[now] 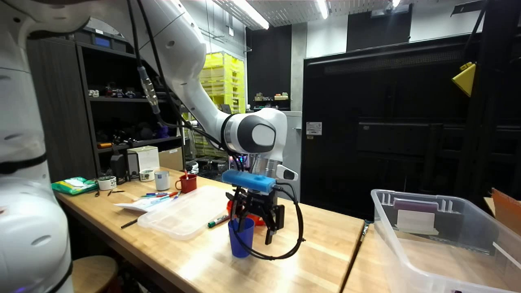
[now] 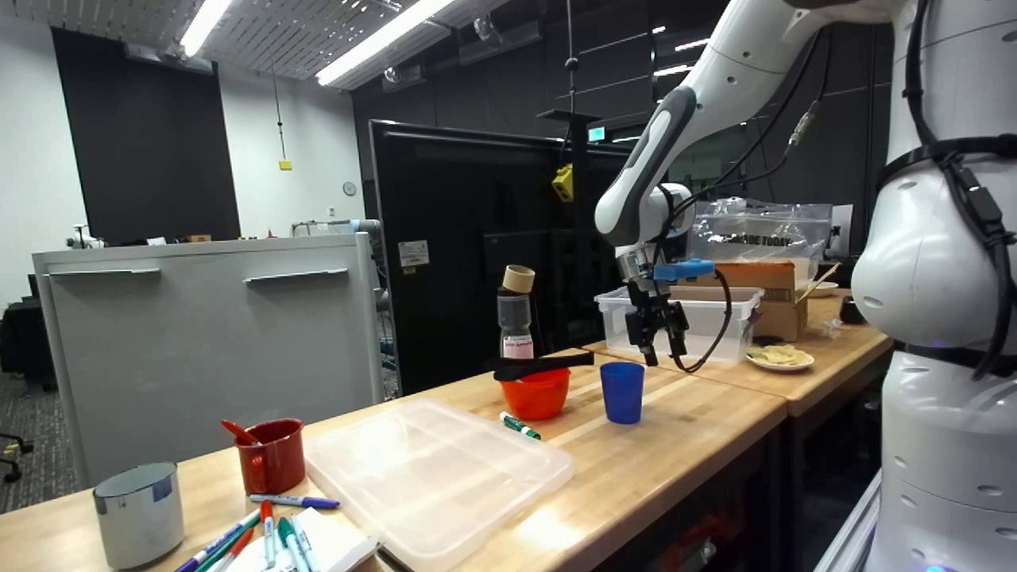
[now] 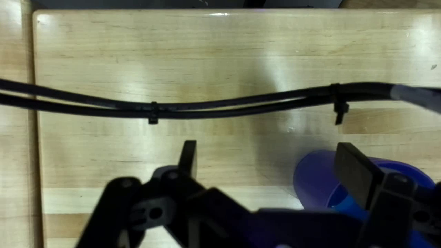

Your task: Hang the blue cup on to the clamp on top of the orange jar

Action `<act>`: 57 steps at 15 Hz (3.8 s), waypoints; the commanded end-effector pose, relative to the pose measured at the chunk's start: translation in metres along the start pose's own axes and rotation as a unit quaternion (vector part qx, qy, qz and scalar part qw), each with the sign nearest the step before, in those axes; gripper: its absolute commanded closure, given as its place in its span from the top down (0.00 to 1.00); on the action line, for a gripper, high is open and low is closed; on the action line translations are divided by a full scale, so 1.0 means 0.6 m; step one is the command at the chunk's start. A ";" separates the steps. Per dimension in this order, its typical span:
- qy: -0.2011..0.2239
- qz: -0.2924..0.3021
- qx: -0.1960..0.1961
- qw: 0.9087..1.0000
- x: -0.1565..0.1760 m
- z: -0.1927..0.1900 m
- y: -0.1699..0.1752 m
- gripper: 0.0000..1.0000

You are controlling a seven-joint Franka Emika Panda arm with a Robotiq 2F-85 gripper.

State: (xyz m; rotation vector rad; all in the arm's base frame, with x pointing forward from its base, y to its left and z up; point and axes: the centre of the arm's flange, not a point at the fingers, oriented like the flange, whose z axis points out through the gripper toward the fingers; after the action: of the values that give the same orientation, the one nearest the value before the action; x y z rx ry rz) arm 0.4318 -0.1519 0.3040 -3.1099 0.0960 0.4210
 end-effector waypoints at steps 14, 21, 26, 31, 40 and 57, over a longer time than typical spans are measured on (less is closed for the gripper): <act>0.028 0.065 -0.009 0.997 0.022 -0.033 0.033 1.00; 0.019 0.081 -0.013 0.996 0.032 -0.014 0.019 1.00; 0.026 0.075 -0.018 0.997 0.026 -0.025 0.001 1.00; 0.032 0.061 -0.027 0.997 0.024 -0.035 -0.024 1.00; 0.024 0.089 -0.025 0.995 0.039 -0.017 -0.012 1.00; 0.033 0.079 -0.034 0.996 0.058 -0.013 -0.044 1.00</act>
State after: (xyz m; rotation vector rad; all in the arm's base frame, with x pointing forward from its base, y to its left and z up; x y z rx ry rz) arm 0.4647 -0.1400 0.2970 -3.1633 0.3523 0.3682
